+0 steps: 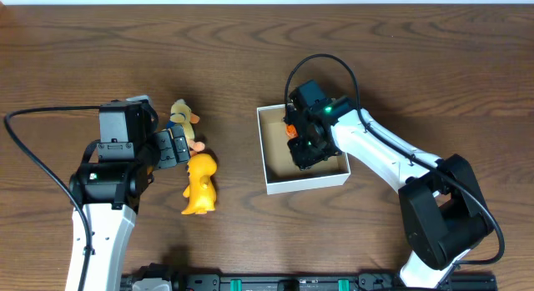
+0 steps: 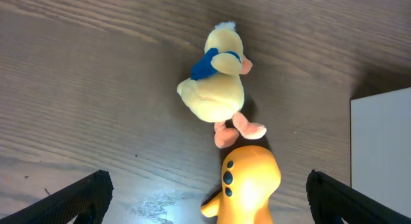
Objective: Pack container
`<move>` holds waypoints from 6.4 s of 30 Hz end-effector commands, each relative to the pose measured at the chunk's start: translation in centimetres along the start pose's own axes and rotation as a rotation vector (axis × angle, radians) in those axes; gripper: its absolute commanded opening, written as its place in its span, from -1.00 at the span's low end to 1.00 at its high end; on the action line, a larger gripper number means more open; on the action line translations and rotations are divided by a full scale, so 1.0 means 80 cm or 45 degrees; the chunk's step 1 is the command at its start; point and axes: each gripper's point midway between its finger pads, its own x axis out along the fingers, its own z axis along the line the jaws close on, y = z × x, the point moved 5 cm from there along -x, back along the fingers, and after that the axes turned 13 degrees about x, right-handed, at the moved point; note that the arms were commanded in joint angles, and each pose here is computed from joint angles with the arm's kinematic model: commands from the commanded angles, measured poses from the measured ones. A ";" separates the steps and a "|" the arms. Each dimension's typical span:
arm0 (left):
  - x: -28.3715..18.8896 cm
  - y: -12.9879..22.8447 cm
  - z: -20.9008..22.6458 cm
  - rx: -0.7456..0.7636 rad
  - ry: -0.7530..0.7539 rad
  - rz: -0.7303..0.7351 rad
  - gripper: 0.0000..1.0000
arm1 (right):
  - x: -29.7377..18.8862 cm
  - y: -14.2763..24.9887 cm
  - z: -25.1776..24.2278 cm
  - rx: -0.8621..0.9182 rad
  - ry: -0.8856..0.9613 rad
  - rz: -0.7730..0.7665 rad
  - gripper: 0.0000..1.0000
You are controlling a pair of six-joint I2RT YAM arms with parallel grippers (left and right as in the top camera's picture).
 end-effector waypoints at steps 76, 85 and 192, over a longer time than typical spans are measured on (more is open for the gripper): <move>-0.006 -0.010 0.002 0.027 -0.007 -0.041 0.96 | -0.068 -0.034 -0.010 0.136 0.056 -0.173 -0.33; -0.006 -0.010 0.002 0.027 -0.007 -0.040 0.96 | -0.034 -0.040 0.008 0.079 0.017 -0.135 -0.34; -0.006 -0.007 0.002 0.036 -0.005 -0.027 0.96 | -0.067 -0.003 -0.236 0.945 0.176 -0.028 -0.12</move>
